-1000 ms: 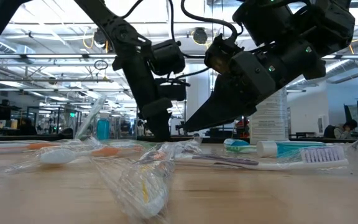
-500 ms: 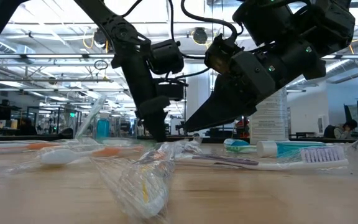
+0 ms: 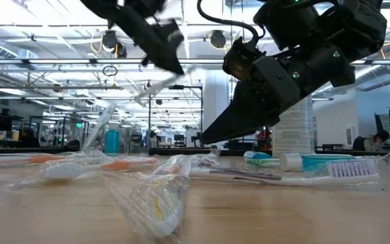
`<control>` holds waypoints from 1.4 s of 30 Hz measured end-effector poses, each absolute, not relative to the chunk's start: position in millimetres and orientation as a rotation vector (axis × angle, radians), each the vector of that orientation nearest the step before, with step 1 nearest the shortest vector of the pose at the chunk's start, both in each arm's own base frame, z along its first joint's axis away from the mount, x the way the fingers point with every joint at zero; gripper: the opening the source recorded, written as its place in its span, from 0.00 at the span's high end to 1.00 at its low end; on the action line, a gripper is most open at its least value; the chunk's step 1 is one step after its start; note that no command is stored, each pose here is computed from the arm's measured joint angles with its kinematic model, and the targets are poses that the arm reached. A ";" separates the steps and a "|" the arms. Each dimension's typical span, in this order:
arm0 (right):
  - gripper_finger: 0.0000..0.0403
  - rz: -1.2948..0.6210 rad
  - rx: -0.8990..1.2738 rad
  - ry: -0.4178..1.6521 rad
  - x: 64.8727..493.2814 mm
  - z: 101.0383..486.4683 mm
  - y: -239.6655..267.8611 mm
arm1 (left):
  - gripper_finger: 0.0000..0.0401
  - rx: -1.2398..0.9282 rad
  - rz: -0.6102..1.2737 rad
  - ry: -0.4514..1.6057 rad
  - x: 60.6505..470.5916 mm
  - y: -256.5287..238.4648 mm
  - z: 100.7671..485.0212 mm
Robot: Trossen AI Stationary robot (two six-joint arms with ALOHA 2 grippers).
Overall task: Pick & Place toothbrushing station
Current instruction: Put the green toothbrush into the transparent organizer
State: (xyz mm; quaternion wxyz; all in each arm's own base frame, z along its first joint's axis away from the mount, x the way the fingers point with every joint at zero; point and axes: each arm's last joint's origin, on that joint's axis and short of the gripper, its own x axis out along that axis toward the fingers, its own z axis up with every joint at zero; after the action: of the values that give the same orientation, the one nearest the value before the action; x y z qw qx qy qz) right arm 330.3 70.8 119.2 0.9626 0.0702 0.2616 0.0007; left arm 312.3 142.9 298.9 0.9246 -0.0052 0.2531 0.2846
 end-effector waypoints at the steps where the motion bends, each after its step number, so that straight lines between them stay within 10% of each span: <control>1: 0.61 0.001 0.142 0.530 330.3 119.2 70.8 | 0.97 -0.010 0.614 0.438 305.6 147.8 309.1; 17: 0.61 0.002 0.141 0.530 330.3 119.3 70.8 | 0.97 0.064 1.071 -0.011 254.1 172.9 231.1; 33: 0.61 0.001 0.136 0.529 330.5 119.3 70.3 | 0.98 0.132 1.086 0.076 245.1 203.1 205.3; 42: 0.61 0.008 0.111 0.529 330.5 119.3 70.2 | 0.81 0.101 1.163 0.104 248.3 205.3 192.7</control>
State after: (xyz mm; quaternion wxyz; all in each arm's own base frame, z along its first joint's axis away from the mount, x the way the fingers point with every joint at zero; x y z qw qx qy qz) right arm 330.5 70.2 119.3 0.9637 0.0547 0.2613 0.0038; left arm 248.3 205.3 192.7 0.8332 0.0475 0.0492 0.5487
